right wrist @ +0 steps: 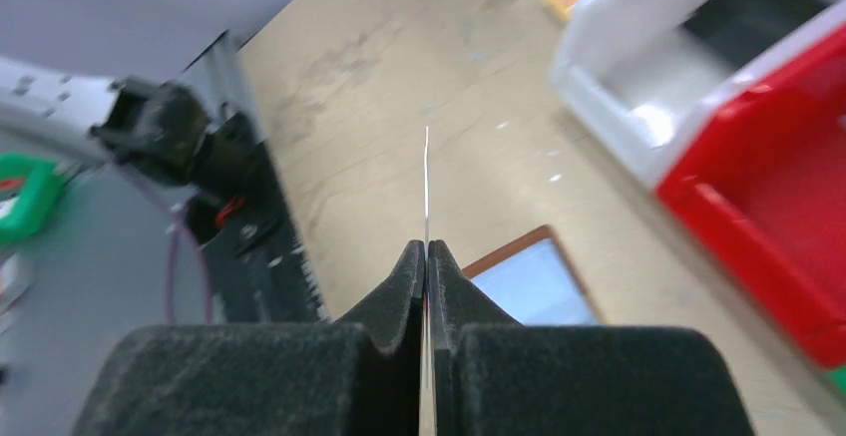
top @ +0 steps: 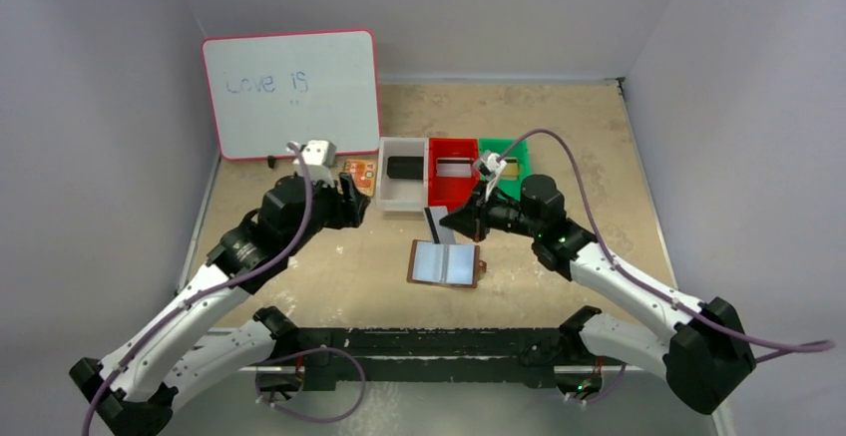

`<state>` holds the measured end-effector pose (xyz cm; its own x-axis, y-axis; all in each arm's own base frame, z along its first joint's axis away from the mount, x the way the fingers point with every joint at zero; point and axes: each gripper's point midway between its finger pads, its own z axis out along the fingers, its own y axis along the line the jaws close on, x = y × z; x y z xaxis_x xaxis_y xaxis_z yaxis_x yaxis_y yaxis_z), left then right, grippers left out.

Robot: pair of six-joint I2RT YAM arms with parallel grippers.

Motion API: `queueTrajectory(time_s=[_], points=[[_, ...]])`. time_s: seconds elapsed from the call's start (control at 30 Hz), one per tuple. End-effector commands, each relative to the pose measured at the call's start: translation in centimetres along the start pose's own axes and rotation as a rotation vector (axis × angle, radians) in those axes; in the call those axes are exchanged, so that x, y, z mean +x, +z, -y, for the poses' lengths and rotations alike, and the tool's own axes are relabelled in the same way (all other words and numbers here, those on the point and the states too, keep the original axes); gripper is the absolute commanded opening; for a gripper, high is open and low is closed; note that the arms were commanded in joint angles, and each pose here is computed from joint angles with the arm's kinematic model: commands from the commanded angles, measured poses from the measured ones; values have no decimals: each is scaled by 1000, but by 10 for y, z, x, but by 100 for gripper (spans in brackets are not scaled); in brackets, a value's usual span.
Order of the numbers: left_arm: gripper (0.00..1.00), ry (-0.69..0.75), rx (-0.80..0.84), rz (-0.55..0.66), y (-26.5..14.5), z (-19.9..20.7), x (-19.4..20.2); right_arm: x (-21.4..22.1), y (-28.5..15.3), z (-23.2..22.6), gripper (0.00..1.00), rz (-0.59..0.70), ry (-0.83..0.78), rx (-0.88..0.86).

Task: Take the credit cards out of the card holder

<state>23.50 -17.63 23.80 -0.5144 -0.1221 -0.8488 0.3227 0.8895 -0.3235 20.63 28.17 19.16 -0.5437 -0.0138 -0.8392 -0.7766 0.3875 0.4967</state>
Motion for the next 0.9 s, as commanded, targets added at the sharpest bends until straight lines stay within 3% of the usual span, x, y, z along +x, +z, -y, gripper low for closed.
queueTrajectory(time_s=[0.0, 0.2, 0.4, 0.7, 0.87], points=[[58, -63, -320, 204, -30, -61, -31, -54, -20, 29, 0, 187, -185, 254], [59, -96, -537, 303, -56, -101, -38, -91, -45, 46, 0, 298, -355, 432], [61, -103, -671, 330, -68, -125, -30, -119, -57, 73, 0, 286, -480, 623], [71, -125, -677, 368, -72, -128, -33, -141, -27, 124, 0, 56, -615, 785], [72, -111, -697, 366, -70, -129, -35, -128, 11, 151, 0, -149, -732, 720]])
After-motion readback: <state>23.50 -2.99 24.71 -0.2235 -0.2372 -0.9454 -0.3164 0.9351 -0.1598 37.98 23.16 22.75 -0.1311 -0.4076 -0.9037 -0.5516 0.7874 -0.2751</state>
